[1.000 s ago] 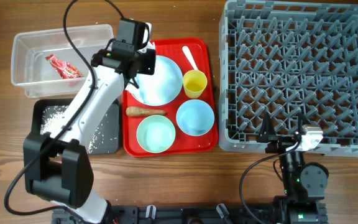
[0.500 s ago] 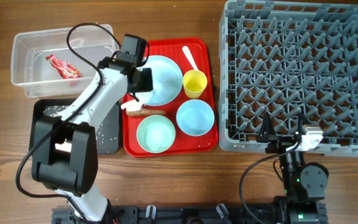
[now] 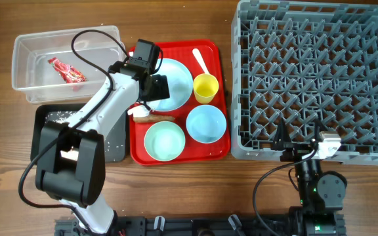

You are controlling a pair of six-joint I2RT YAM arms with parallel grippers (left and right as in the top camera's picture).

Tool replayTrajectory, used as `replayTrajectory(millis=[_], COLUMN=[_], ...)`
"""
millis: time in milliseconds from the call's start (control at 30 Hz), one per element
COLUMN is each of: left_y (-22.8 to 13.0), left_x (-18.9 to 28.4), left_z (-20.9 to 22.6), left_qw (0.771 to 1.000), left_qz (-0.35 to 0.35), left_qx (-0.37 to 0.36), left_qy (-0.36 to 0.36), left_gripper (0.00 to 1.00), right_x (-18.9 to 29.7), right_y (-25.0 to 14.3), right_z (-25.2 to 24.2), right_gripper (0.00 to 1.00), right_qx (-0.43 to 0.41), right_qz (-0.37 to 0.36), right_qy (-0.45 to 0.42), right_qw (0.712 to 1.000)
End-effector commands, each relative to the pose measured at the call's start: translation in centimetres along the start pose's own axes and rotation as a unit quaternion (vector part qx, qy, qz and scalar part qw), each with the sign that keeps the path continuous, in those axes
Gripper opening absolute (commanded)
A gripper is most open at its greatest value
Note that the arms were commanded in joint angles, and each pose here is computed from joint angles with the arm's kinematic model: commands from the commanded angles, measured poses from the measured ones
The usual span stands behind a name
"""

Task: Sort waste into correct bins and load items into the dishwasher rack
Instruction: 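Grasp the white tissue with the left gripper and lift it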

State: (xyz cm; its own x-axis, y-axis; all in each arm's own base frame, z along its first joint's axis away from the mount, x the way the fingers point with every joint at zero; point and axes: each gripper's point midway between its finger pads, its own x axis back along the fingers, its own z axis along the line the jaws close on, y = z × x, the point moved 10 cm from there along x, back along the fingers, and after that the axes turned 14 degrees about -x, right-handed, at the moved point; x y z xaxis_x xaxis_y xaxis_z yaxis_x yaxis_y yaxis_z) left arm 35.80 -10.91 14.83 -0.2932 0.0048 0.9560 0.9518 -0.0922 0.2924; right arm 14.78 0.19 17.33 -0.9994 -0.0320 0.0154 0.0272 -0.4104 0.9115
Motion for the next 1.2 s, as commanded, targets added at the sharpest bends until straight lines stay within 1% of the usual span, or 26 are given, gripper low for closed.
replayTrajectory(millis=[0, 67, 133, 267, 333, 367, 400, 500, 667, 800, 933, 1067, 1167], left_y=[-0.7, -0.2, -0.5, -0.9, -1.1, -1.2, -1.2, -0.7, -0.3, -0.1, -0.1, -0.2, -0.2], left_x=[0.1, 0.1, 0.1, 1.7, 2.1, 2.1, 1.9, 0.5, -2.3, -2.4, -2.4, -2.4, -2.4], left_z=[0.6, 0.6, 0.2, 1.2, 1.3, 1.3, 1.3, 1.6, 1.2, 1.1, 0.9, 0.8, 0.8], left_qw=[0.999, 0.999, 1.0, 0.999, 0.999, 0.999, 0.999, 0.996, 0.996, 0.997, 0.998, 0.998, 0.998], left_qz=[0.007, -0.006, 0.006, 0.002, 0.004, 0.008, 0.01, -0.001, 0.005, -0.002, -0.003, 0.001, 0.001], left_qx=[0.005, -0.019, 0.003, 0.006, 0.005, 0.005, 0.006, 0.006, 0.006, 0.006, 0.006, 0.006, 0.005], left_qy=[0.036, 0.034, 0.01, 0.048, 0.052, 0.053, 0.054, 0.087, 0.087, 0.083, 0.069, 0.066, 0.066], left_gripper=[0.94, 0.95, 0.95, 0.97, 0.98, 1.0, 1.0, 1.0, 1.0, 0.97, 0.97, 0.91, 0.91], right_x=[0.0, 0.0, 0.0, 0.0, 0.0, 0.0, 0.0, 0.0, 0.0, 0.0, 0.0, 0.0, 0.0], right_y=[0.0, 0.0, 0.0, 0.0, 0.0, 0.0, 0.0, 0.0, 0.0, 0.0, 0.0, 0.0, 0.0], right_z=[0.0, 0.0, 0.0, 0.0, 0.0, 0.0, 0.0, 0.0, 0.0, 0.0, 0.0, 0.0, 0.0], right_gripper=[1.0, 1.0, 1.0, 1.0, 1.0, 1.0, 1.0, 1.0, 1.0, 1.0, 1.0, 1.0, 1.0], right_qx=[-0.004, -0.004, -0.004, -0.004, -0.004, -0.004, -0.004, -0.004, -0.004, -0.004, -0.004, -0.004, -0.003], right_qz=[0.0, 0.0, 0.0, 0.0, 0.0, 0.0, 0.0, 0.0, 0.0, 0.0, 0.0, 0.0, 0.0], right_qy=[0.006, 0.006, 0.006, 0.006, 0.006, 0.006, 0.006, 0.006, 0.006, 0.006, 0.006, 0.006, 0.006], right_qw=[1.0, 1.0, 1.0, 1.0, 1.0, 1.0, 1.0, 1.0, 1.0, 1.0, 1.0, 1.0, 1.0])
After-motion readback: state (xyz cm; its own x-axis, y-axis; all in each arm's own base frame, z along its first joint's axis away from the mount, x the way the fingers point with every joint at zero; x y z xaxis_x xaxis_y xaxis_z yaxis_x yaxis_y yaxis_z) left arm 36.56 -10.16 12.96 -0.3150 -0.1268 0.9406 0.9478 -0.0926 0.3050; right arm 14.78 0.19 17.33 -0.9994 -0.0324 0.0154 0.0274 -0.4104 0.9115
